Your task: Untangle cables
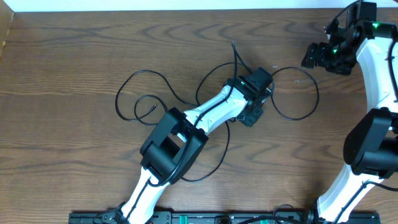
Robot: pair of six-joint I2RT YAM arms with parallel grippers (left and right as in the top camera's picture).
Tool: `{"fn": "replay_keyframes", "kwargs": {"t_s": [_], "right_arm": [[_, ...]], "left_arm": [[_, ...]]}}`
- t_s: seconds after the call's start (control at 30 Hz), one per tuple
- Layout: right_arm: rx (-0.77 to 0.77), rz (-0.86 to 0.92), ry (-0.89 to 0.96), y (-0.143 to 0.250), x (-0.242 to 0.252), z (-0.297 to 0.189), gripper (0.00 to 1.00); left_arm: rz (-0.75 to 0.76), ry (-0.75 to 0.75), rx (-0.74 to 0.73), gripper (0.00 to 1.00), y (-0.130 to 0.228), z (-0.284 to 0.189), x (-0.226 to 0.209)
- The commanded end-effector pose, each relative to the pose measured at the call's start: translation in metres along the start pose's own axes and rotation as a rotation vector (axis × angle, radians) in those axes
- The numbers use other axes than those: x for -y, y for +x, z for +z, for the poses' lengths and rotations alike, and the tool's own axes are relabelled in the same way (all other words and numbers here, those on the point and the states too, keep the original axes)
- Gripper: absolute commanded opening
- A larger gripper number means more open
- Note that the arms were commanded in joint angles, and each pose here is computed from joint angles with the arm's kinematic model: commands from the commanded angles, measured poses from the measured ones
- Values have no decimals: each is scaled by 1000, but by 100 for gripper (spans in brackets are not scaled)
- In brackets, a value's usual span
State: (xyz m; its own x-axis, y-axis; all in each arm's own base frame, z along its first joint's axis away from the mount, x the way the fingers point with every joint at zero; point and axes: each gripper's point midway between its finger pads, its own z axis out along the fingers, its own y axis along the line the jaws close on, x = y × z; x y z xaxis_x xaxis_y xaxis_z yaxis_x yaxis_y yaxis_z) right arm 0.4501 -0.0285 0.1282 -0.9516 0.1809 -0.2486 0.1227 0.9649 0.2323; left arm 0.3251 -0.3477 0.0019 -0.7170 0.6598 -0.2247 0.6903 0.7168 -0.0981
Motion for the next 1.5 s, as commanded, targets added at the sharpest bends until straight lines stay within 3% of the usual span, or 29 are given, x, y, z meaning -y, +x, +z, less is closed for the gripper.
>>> {"fn": "replay_keyframes", "kwargs": {"t_s": [0.0,0.03,0.1,0.27,0.53,0.7,0.8,0.97,1.23,1.47], "right_arm": [[15,-35,-15,-3,-10,-5,84],[15,-35,-15,-3,-10,-5,84],[15,-35,-15,-3,-10,-5,84],[14,-35,-15,-3,-10,-5,84],[14,-41,-20,-3,-14,-5,84],[9,-62,-26,-1,-23,-3,84],[10,-82,-48,-1,-35,-1,84],[36,-210,-287,-2,-88,-8,78],[194,-435,-706,-8,-161,-63,82],[269,-544,-817,-8,-194,-86,88]], "left_arm": [[14,-1,-79,24,26,20,8],[14,0,-78,14,26,20,8],[13,0,-69,8,24,19,8],[-8,-1,-6,8,7,-11,-1],[-43,-18,417,8,-54,-189,-21],[-62,-41,690,8,-62,-296,-32],[-70,-56,788,7,-59,-335,-38],[-119,-82,912,7,-53,-382,-56],[-259,-105,998,7,-46,-411,-92],[-347,-91,1010,7,-43,-414,-105]]}}
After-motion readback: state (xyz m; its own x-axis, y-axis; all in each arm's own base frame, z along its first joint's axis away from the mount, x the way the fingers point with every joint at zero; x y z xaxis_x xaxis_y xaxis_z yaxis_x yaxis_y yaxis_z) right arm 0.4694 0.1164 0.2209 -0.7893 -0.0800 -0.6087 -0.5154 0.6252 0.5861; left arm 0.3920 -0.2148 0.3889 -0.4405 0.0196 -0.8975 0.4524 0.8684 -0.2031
